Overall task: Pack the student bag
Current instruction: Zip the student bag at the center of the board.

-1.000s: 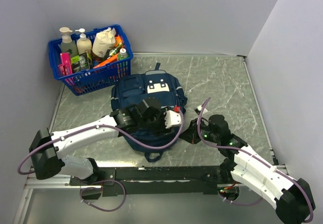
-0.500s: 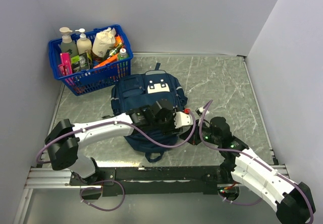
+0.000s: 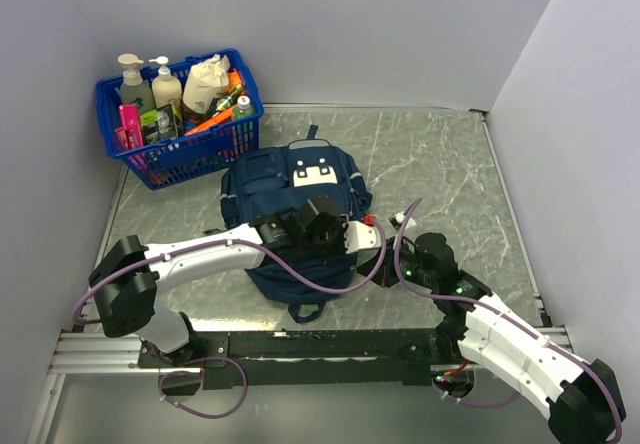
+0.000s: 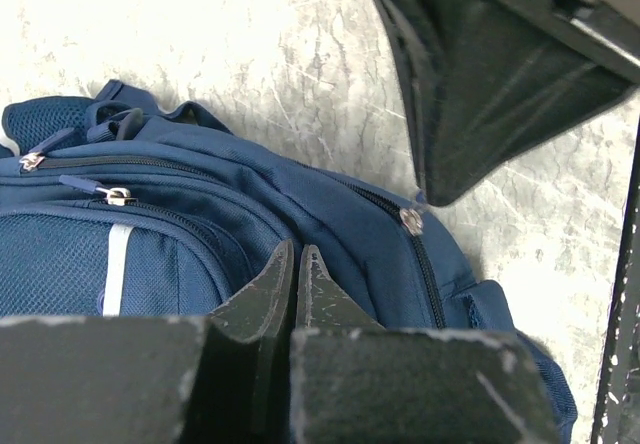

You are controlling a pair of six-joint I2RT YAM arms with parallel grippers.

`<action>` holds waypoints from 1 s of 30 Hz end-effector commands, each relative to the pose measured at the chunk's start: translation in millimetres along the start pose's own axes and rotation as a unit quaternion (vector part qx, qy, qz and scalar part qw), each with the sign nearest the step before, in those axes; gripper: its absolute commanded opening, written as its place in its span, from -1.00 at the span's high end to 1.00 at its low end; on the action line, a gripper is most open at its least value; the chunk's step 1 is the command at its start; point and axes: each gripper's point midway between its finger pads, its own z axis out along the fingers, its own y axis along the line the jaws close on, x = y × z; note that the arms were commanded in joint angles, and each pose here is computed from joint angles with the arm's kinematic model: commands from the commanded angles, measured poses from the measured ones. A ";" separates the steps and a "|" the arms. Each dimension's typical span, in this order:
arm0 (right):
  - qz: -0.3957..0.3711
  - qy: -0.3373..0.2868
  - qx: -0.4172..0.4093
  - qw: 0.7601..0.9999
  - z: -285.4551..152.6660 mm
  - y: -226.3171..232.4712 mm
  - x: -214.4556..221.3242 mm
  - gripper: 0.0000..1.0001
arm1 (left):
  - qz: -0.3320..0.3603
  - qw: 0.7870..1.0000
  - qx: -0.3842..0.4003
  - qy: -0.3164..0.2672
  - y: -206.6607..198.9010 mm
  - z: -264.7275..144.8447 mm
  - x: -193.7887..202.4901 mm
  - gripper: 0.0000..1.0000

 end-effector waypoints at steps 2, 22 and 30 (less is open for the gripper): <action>0.030 -0.044 0.084 0.995 6.5 -28.7 -16.0 1.00 | 0.013 0.997 0.081 -0.013 -37.7 -15.0 -1.0 0.98; 0.045 -0.116 0.205 0.971 20.3 -73.5 -58.4 1.00 | 0.086 0.982 0.162 -0.038 -77.1 -73.1 -7.7 0.98; 0.051 -0.151 0.249 0.955 32.0 -93.3 -79.1 1.00 | 0.093 0.981 0.168 -0.038 -84.2 -83.0 3.4 0.98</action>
